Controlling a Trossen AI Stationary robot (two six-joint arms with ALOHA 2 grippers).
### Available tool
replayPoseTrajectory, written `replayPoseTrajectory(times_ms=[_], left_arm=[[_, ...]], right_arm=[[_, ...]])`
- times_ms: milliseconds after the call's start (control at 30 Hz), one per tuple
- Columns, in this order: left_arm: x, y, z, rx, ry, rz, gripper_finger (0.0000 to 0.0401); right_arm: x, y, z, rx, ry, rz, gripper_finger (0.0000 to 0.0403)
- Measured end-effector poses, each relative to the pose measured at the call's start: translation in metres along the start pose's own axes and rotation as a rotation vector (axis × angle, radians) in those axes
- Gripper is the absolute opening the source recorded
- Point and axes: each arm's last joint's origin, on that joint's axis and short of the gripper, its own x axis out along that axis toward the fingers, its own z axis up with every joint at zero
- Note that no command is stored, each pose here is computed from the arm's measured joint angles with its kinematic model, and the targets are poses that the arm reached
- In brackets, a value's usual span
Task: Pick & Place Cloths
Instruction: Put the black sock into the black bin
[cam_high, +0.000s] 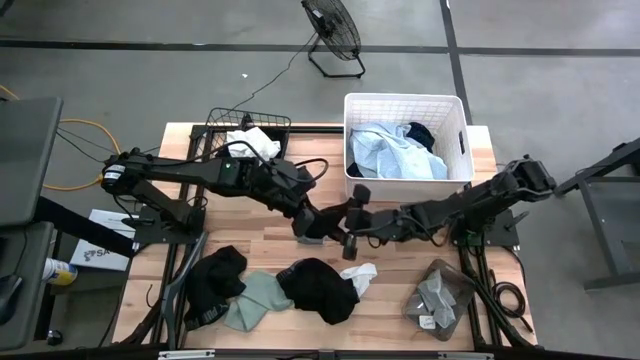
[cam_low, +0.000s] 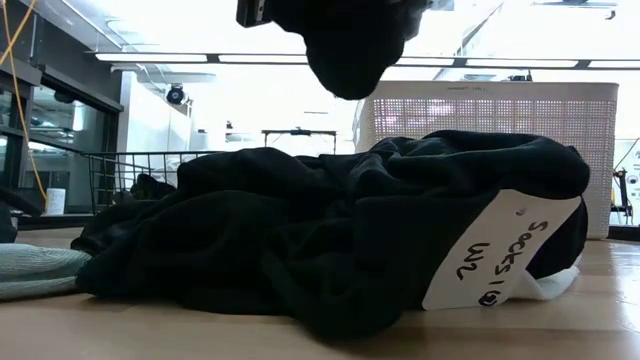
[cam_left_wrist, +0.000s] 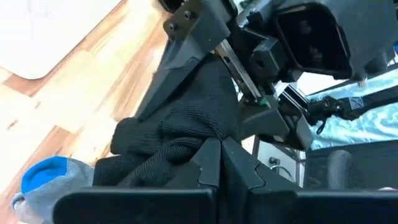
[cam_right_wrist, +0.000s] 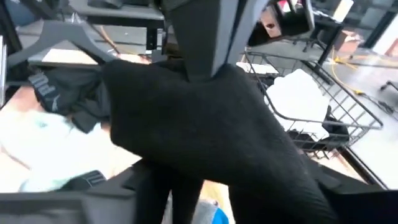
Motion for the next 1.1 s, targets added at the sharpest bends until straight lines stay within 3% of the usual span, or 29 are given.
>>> replayPoseTrajectory(times_ms=[333,500,600,967,1100], left_arm=[[0.0,-0.001,-0.001,0.046,0.019,-0.022,0.0],[0.0,-0.001,-0.001,0.092,0.035,-0.043,0.0005],[0.0,-0.001,-0.002,0.12,0.04,-0.04,0.0032],[0.0,-0.001,-0.001,0.253,0.028,-0.043,0.0225],[-0.003,-0.004,0.001,0.296,0.031,-0.041,0.0266]], right_arm=[[-0.007,0.011,0.002,0.18,-0.025,0.011,0.0015],[-0.009,0.014,0.002,0.346,-0.024,0.022,0.0007],[-0.009,0.014,0.002,0.422,-0.02,0.022,0.0006],[-0.017,0.008,-0.004,0.575,0.076,-0.013,0.0005],[-0.029,0.0,-0.002,0.638,0.127,-0.041,0.0005]])
